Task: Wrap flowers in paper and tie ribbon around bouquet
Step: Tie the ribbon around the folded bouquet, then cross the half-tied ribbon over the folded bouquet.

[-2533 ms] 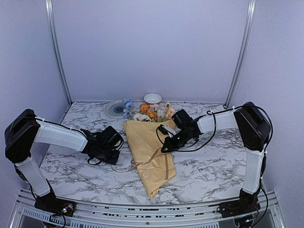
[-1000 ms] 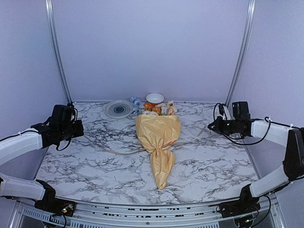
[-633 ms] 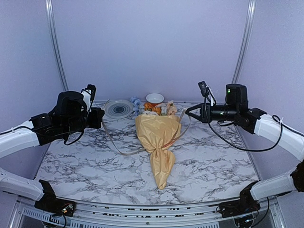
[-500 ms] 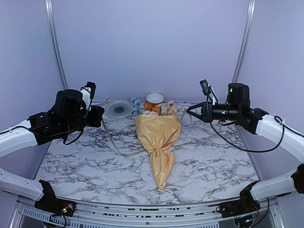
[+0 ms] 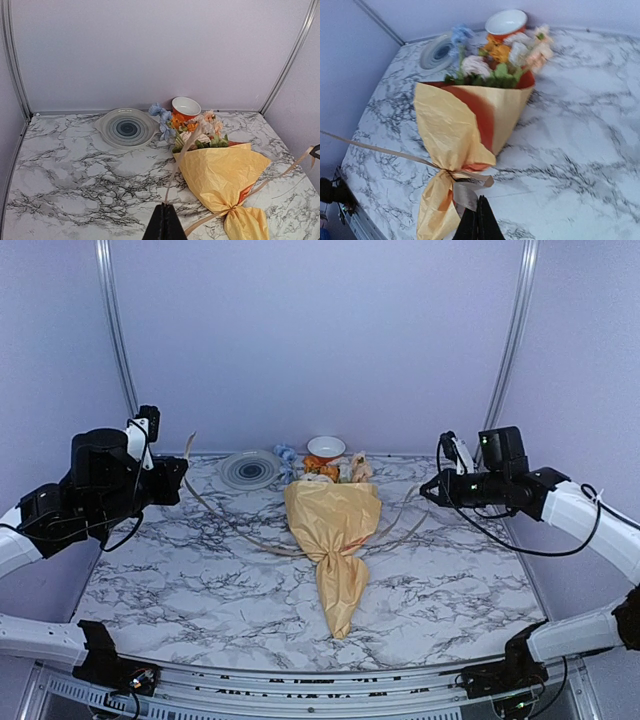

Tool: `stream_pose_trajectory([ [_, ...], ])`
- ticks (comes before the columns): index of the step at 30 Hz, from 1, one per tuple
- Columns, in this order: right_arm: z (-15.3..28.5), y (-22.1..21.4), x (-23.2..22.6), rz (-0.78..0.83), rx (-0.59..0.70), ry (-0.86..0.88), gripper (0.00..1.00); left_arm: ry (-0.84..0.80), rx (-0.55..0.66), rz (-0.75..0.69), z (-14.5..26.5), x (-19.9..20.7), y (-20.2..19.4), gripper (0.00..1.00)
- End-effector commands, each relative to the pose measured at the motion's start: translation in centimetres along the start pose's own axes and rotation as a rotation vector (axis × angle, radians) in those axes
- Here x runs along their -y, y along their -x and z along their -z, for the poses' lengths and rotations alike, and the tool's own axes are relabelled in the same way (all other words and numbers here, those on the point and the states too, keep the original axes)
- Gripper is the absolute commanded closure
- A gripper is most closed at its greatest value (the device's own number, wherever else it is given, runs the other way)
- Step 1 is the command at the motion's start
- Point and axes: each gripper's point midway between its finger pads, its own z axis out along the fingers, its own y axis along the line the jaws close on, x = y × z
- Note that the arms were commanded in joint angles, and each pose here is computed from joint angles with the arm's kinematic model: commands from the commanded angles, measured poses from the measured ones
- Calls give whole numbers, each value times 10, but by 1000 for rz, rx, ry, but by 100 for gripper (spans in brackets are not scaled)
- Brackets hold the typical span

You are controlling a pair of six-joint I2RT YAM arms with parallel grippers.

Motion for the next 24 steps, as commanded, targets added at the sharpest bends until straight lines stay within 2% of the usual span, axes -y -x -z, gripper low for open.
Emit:
stream_pose_trajectory([
  [1,7,-75,91,-177,-234,-432,60,-158,-35,-24,5,39,-8,100],
  [3,13,-96,109,-212,-294,-536,28,-235,-21,-50,10,62,-3,100],
  [4,18,-100,115,-214,-303,-580,21,-274,-9,-57,12,73,1,100],
  [5,24,-99,119,-207,-294,-614,3,-310,5,-64,15,83,6,100],
  [6,26,-95,119,-192,-279,-619,1,-349,20,-69,19,93,10,100],
  [9,16,-77,90,-121,-238,-490,0,-432,48,-85,25,115,20,100],
  [11,2,-62,51,-24,-207,-321,0,-472,52,-98,26,128,24,100],
  [15,-21,-50,-80,276,-128,183,2,-565,85,-109,34,155,39,100],
  [18,-28,-55,-151,453,-53,461,7,-603,128,-110,40,167,56,100],
  [21,-42,-55,-179,537,16,584,10,-604,167,-113,40,171,68,100],
  [24,-69,-53,-186,548,59,629,13,-599,201,-110,39,175,79,100],
])
